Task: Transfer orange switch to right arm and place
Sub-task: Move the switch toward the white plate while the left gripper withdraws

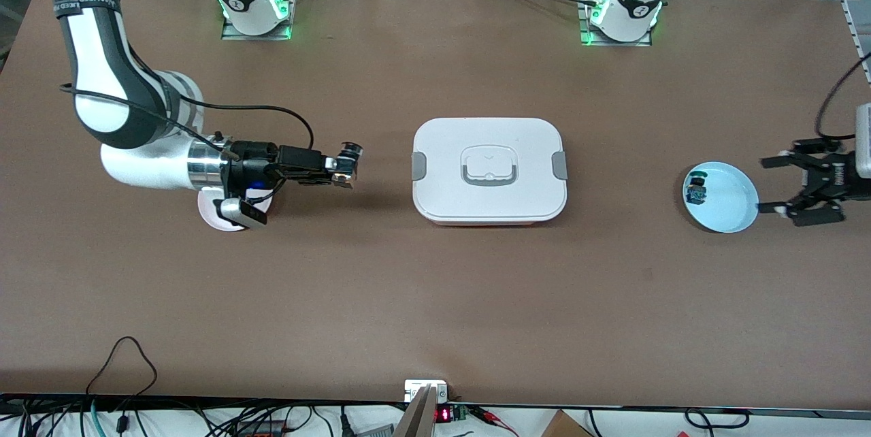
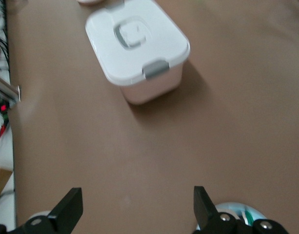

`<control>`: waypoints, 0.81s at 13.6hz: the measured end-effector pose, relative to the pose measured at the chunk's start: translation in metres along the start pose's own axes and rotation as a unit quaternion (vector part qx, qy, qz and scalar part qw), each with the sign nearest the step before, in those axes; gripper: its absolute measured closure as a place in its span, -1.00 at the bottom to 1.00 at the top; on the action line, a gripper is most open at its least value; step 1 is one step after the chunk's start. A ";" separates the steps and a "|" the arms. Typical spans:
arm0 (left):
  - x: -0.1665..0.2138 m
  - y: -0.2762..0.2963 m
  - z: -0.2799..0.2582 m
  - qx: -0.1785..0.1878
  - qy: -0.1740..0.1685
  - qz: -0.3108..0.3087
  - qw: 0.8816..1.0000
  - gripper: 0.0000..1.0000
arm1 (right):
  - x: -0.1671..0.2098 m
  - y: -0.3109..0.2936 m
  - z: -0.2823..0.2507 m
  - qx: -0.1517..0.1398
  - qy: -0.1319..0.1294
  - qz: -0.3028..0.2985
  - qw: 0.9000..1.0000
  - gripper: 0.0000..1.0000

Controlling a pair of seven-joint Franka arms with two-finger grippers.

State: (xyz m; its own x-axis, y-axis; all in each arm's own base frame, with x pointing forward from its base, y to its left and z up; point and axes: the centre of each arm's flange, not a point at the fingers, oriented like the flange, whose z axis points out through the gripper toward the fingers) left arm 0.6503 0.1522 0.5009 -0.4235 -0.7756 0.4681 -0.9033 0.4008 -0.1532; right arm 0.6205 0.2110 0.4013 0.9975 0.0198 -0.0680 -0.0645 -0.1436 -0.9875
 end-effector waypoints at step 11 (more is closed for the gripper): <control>0.189 -0.049 -0.155 0.079 -0.385 -0.083 0.916 -1.00 | -0.024 0.079 -0.139 -0.355 -0.204 -0.095 0.907 0.19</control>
State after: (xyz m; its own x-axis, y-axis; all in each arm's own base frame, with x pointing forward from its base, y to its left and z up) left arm 0.6250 0.0616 0.7315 -0.1478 -0.9578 -0.2466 -0.9325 0.2181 -0.2880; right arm 0.5956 0.0617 0.3451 0.8852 0.4554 -0.0952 0.2878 -0.6967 -0.6571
